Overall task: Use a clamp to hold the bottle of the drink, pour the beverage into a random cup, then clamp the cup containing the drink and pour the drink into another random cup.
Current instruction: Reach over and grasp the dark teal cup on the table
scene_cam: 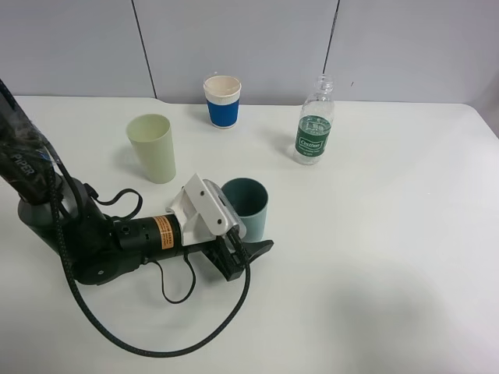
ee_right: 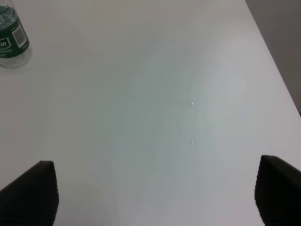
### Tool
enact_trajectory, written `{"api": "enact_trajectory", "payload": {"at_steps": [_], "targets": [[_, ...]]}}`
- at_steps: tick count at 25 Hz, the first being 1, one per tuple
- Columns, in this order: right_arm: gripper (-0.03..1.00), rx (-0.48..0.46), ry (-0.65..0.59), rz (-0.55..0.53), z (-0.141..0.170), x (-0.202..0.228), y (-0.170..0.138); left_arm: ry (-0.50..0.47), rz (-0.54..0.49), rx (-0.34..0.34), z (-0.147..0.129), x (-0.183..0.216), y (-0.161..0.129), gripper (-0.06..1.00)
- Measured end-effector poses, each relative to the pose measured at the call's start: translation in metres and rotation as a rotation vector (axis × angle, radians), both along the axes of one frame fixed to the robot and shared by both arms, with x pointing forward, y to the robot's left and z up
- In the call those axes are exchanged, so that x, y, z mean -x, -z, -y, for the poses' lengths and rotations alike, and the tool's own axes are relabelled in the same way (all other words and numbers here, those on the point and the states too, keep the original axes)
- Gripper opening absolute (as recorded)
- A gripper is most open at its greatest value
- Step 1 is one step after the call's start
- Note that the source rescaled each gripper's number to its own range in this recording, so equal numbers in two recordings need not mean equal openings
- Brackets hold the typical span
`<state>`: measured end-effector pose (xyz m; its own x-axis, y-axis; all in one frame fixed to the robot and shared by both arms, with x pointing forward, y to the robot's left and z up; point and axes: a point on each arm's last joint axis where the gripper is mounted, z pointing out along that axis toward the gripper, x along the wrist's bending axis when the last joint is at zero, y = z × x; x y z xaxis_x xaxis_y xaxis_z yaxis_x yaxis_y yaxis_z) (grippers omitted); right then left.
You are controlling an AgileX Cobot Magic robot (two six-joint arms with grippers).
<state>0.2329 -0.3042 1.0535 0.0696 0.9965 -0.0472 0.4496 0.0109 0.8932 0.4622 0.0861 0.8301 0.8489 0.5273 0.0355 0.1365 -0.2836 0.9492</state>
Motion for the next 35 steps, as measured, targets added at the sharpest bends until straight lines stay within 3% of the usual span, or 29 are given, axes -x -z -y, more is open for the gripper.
{"api": "enact_trajectory", "payload": {"at_steps": [6,9,12,14,15,35], "targets": [[0.66,0.0,0.0,0.0,0.0,0.0,0.0,0.001,0.008,0.007,0.0022,-0.0026,-0.0006,0.94],[0.66,0.0,0.0,0.0,0.0,0.0,0.0,0.001,0.005,0.005,0.0021,-0.0024,0.0006,0.79],[0.66,0.0,0.0,0.0,0.0,0.0,0.0,0.002,0.003,0.002,0.002,-0.0022,0.0017,0.54],[0.66,0.0,0.0,0.0,0.0,0.0,0.0,0.002,0.003,0.002,0.002,-0.0022,0.0017,0.23],[0.66,0.0,0.0,0.0,0.0,0.0,0.0,0.003,0.003,0.002,0.002,-0.0021,0.0017,0.02],[0.66,0.0,0.0,0.0,0.0,0.0,0.0,-0.022,-0.026,0.02,0.001,-0.0026,0.0003,0.0]]}}
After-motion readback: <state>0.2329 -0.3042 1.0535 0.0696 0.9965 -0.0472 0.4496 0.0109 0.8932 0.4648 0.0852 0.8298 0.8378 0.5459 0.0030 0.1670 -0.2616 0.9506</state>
